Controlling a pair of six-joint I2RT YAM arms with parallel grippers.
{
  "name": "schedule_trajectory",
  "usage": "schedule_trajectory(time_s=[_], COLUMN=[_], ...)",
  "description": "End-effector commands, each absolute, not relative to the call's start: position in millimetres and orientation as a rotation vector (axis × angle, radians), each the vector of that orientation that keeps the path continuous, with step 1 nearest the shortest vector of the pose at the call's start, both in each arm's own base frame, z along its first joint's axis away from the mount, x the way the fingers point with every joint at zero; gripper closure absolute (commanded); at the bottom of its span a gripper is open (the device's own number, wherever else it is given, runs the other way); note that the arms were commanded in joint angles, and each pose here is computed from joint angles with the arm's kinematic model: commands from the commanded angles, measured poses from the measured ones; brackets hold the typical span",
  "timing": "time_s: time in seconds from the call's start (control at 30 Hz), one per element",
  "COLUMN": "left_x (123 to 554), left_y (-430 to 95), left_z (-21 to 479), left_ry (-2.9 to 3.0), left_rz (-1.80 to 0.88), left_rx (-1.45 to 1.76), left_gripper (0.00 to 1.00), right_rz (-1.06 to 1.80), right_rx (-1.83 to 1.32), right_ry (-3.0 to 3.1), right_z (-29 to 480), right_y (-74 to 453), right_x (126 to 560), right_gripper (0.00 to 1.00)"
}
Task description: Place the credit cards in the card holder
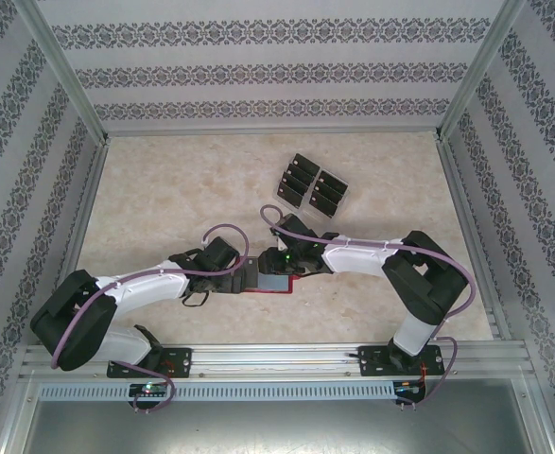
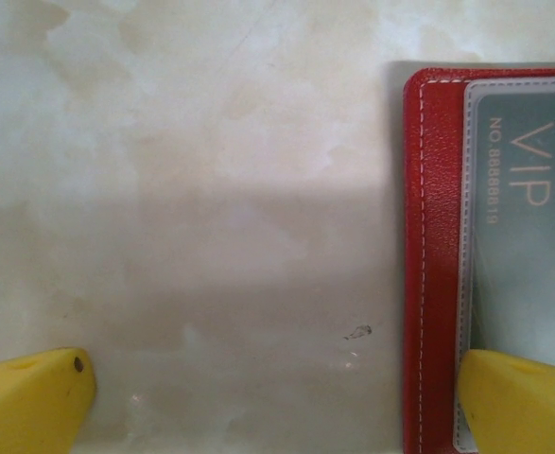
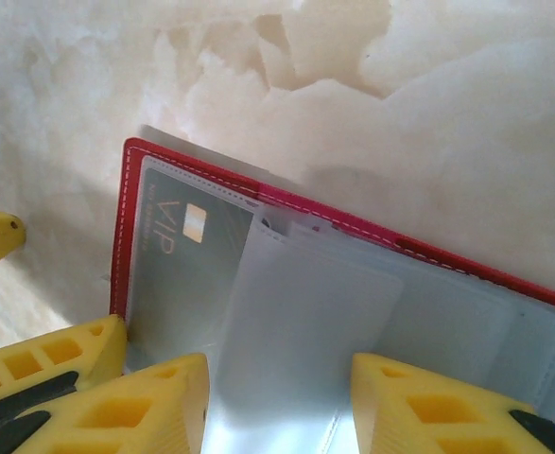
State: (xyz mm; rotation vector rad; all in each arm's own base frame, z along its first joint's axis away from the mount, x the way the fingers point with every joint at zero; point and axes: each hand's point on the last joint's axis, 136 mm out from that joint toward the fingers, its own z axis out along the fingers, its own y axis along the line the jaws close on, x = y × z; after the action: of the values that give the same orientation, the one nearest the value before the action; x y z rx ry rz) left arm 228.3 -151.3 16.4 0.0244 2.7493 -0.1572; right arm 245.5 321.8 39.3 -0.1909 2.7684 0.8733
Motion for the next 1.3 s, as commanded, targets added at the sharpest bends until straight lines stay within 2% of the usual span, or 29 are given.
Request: schedule_trajectory(time_s=[0.0,0.33,0.8,1.27], left_x=[229.6,229.4,230.1,230.4], left_y=[-159.3,-159.0,-160.4,-161.1], left_z=[7.8,8.2,9.0,6.7], left_ry=[2.764,2.764,2.763,2.769], left_rz=[-0.217,-0.217,-0.221,-0.22], left_rx=[0.022,0.023,0.026,0.03], left_gripper=[0.0,0.0,0.0,0.0], right_rz=[0.937,0.962,0.728,0.81], right_rx=[-0.192,-0.182,-0.213,-0.221], right_ry=[2.718,2.717,2.739,2.794], right_z=[59.7,59.0,52.6,31.2], right_y=[331.7,335.6,306.6,323.0], right_x=[246.7,247.2,250.8,245.0], right_gripper=[0.56,0.56,0.53,0.52])
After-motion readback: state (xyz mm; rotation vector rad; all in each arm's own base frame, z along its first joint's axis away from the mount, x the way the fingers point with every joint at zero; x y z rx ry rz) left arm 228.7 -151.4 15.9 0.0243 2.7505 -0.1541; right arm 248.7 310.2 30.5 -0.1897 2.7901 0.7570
